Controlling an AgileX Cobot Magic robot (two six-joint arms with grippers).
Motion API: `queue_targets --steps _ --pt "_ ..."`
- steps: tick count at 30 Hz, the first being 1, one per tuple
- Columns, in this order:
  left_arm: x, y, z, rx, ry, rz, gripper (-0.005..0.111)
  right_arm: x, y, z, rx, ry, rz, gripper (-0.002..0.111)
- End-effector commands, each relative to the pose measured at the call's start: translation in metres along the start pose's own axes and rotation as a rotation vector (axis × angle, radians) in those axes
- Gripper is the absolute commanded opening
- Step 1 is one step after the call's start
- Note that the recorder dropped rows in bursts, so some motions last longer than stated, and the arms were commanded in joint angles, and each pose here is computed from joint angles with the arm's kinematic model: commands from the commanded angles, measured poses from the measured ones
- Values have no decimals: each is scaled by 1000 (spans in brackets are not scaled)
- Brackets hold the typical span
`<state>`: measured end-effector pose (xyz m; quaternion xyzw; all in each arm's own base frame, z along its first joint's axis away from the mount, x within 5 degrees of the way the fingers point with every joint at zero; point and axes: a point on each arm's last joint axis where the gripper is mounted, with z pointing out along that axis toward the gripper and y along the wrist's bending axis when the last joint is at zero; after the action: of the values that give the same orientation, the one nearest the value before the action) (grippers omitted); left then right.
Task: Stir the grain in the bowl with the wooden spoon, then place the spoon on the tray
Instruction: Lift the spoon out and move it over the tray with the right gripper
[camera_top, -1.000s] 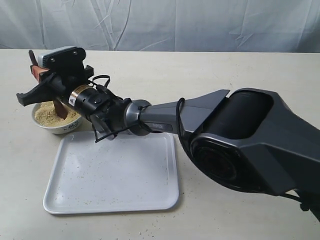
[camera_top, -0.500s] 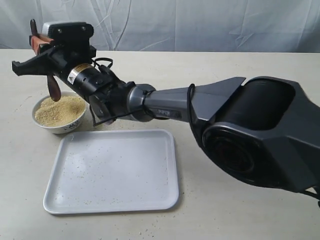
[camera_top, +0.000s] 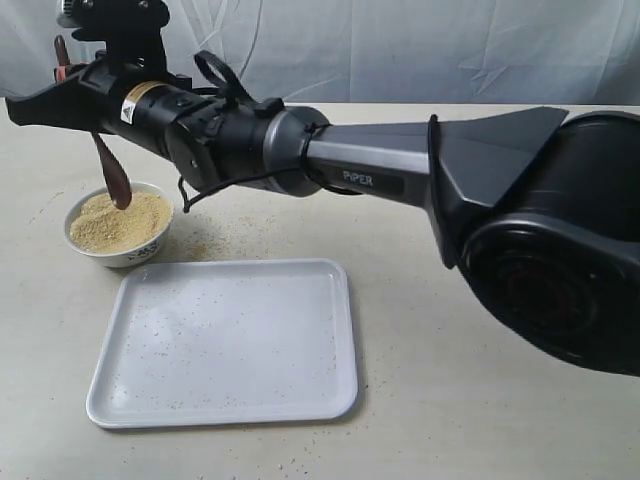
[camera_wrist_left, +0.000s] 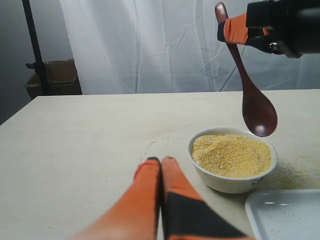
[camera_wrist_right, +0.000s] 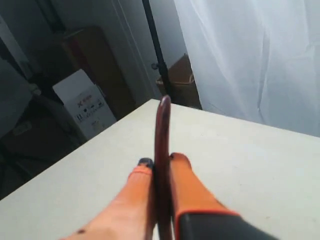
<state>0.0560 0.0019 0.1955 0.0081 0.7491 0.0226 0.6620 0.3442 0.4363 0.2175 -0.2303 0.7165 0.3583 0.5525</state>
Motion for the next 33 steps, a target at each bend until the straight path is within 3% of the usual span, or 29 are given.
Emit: queue_targets --steps 1,4,9,14,18,22,25,27,33 --pt "1 0 0 0 -4 -7 0 -15 4 -11 14 98 -13 -1" --pt "1 0 0 0 -4 -7 0 -25 3 -19 35 181 -16 -1" --pt "1 0 0 0 -4 -7 0 -29 -1 -34 69 363 -151 -1" --pt "1 0 0 0 -4 -7 0 -23 -3 -56 50 658 -364 -1" --pt "1 0 0 0 -4 -7 0 -8 -6 -76 -55 954 -569 -1" --pt "1 0 0 0 -4 -7 0 15 1 -88 -231 1165 -522 -1" --pt "1 0 0 0 -4 -7 0 39 14 -87 -437 1225 -446 -1" --pt "1 0 0 0 -4 -7 0 48 18 -85 -506 1231 -429 -1" --pt "1 0 0 0 -6 -7 0 76 22 -79 -531 1278 -433 -1"
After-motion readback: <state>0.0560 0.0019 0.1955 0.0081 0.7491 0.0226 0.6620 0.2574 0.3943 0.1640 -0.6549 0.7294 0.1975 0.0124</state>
